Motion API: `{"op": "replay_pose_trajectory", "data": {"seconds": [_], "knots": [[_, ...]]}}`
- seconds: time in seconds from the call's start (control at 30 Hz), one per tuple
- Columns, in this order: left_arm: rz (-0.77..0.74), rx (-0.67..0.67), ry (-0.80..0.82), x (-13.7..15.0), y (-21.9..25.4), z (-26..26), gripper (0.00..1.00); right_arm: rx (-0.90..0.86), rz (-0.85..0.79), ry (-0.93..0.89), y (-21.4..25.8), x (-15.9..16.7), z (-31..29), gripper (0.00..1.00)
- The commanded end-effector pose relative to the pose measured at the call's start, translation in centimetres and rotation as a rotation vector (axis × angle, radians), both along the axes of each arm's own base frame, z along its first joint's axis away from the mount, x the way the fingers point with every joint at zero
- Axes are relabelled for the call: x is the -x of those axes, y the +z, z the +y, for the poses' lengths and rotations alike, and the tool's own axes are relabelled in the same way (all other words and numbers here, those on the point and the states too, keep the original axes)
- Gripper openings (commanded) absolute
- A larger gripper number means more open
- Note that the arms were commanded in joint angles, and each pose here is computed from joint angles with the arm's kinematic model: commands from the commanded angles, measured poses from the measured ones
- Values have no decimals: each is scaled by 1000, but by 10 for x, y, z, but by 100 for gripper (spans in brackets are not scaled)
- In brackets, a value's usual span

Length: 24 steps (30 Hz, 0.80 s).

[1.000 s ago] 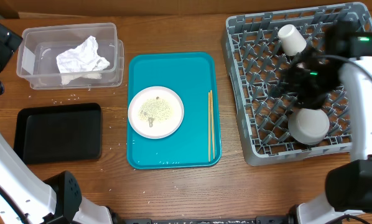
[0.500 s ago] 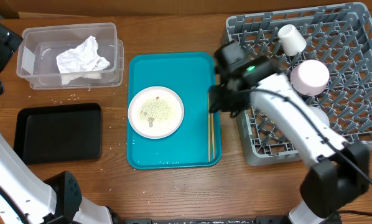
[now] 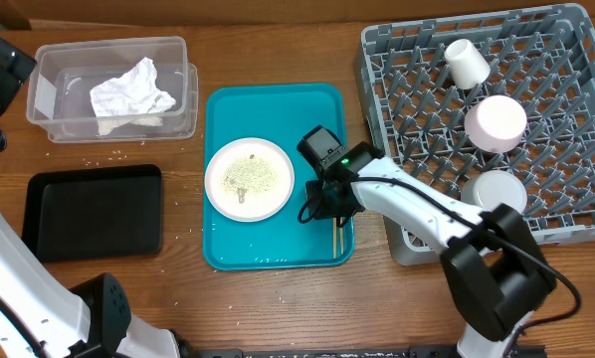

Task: Sort waste into correct bins and load items into the dishwasher
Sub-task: 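Grasp the wooden chopsticks on the tray with the right gripper and lift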

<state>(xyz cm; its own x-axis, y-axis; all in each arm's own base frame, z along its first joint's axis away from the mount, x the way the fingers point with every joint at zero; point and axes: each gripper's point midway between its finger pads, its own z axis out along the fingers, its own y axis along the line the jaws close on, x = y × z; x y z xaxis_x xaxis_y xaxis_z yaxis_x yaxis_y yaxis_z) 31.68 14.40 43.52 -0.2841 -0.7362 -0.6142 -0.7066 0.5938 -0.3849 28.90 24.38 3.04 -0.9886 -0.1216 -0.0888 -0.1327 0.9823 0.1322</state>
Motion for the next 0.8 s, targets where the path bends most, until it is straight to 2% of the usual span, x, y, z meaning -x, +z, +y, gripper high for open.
{"op": "replay_pose_trajectory", "data": {"seconds": [0.0, 0.37, 0.57, 0.77], "knots": [[-19, -13, 6, 6, 7, -3, 100, 64, 4, -25, -16, -1, -9, 32], [-19, -13, 6, 6, 7, -3, 100, 85, 0, -16, -22, -3, -12, 33], [-19, -13, 6, 6, 7, -3, 100, 96, 53, -15, -43, 3, -10, 32], [-19, -13, 6, 6, 7, -3, 100, 112, 75, -15, -53, 6, -12, 14]]}}
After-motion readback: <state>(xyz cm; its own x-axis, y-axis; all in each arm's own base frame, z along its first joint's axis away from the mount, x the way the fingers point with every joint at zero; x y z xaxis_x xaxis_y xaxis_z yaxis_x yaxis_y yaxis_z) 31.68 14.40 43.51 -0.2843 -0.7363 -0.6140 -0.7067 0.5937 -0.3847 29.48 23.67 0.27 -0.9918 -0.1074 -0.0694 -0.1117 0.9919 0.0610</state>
